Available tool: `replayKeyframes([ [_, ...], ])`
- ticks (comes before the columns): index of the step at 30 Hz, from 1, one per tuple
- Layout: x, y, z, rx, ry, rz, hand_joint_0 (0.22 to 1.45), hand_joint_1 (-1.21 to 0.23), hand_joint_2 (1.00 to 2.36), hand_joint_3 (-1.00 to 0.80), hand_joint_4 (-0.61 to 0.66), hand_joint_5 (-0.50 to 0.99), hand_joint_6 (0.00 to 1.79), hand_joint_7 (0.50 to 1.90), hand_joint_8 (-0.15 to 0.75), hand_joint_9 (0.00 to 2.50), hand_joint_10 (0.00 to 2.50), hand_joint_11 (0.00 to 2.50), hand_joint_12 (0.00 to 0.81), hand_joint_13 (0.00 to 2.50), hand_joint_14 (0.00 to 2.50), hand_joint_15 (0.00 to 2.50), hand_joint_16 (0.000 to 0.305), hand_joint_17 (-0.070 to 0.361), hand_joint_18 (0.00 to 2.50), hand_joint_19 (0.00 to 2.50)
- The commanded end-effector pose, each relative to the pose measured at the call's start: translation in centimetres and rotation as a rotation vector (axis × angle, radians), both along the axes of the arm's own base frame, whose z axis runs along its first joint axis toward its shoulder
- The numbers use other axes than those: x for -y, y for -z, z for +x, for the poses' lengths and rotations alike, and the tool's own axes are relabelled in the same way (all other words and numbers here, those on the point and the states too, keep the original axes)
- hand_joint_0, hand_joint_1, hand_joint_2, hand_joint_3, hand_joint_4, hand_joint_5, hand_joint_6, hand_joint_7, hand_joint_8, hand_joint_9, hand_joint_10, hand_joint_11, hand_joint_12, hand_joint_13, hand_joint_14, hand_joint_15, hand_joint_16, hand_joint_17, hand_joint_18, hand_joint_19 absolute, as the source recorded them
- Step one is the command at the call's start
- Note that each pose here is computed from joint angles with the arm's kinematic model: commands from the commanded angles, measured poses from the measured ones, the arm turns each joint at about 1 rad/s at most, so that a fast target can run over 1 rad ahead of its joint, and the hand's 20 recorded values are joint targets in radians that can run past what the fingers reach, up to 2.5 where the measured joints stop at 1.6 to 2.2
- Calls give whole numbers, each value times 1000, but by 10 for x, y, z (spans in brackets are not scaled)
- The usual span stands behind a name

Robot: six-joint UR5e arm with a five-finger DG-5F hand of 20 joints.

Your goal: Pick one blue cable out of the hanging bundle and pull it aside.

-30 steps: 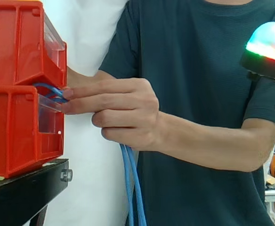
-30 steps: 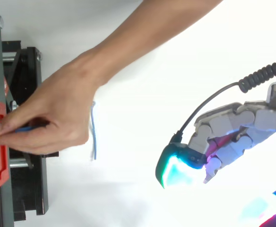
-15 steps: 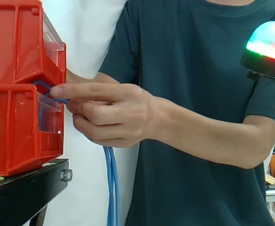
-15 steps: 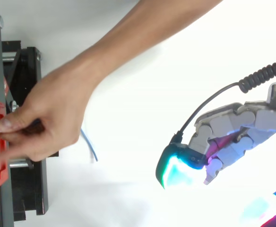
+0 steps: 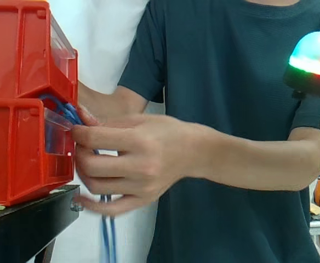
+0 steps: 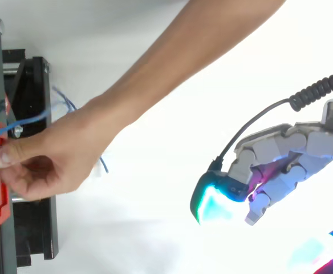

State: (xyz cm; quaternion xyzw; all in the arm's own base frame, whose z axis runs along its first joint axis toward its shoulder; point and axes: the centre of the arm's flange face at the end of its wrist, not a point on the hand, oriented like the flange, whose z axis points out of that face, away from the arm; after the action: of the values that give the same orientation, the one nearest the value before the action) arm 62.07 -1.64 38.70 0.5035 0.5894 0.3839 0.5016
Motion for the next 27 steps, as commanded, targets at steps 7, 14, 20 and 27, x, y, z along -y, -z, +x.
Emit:
replayKeyframes([
  [7,0,0,0,0,0,0,549,-600,1008,-410,218,-152,503,829,258,884,7,241,213,630,11,311,21,46,111,373],
  [14,0,0,-1,0,0,0,549,-599,1008,-410,219,-149,503,837,258,887,10,252,213,629,11,319,21,46,110,361],
  [20,0,0,0,2,0,0,550,-601,1007,-410,223,-149,503,838,258,892,8,254,212,630,11,315,21,46,110,369],
  [27,0,0,0,0,0,0,550,-601,1008,-410,223,-147,503,837,254,892,8,255,209,630,11,315,20,46,106,369],
])
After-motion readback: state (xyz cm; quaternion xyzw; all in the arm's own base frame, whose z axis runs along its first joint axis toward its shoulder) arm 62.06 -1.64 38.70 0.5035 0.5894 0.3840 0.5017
